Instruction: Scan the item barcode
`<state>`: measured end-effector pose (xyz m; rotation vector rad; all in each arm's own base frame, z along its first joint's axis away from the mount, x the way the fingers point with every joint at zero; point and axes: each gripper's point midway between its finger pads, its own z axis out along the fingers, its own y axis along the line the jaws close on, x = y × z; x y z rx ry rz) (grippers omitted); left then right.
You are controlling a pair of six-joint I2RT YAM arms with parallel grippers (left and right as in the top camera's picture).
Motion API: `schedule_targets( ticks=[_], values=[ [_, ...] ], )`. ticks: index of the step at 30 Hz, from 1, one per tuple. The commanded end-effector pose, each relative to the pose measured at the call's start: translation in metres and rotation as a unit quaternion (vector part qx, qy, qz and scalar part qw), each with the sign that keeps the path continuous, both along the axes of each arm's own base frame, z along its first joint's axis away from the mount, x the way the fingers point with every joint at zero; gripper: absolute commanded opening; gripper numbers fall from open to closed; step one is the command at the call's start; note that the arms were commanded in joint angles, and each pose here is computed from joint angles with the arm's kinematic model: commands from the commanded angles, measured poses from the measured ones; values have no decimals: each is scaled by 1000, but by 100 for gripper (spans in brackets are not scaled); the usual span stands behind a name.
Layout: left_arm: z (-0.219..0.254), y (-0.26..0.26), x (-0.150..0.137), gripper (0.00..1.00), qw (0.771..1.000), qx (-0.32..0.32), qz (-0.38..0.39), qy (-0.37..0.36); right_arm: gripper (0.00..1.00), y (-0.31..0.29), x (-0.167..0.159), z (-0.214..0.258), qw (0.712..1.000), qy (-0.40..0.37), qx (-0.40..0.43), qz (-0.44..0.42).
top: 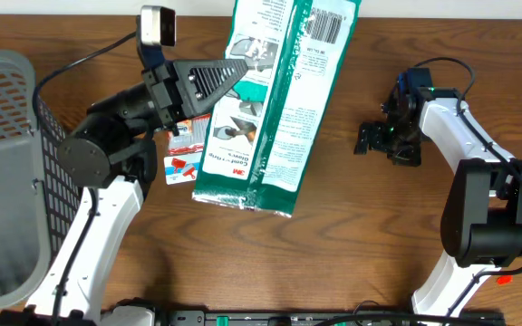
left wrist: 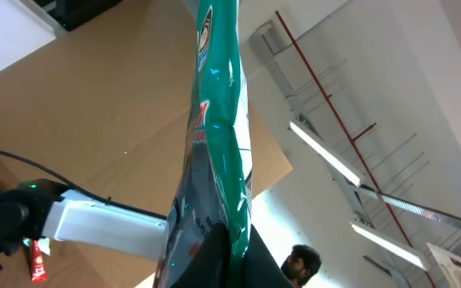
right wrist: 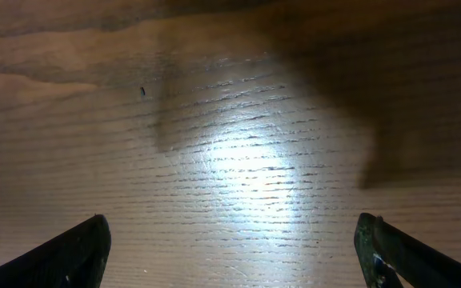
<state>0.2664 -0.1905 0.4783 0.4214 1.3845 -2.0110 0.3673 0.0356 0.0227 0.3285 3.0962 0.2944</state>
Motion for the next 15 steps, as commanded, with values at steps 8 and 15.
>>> schedule_targets(
  ticks=[8, 15],
  values=[
    [-8, -1, 1, 7, 998, 27, 25, -53, 96, 5, -3, -2, 1000, 4, 3, 12],
    [-92, -10, 60, 7, 985, 149, 89, -8, 94, 5, -5, -2, 1000, 8, 3, 17]
  ],
)
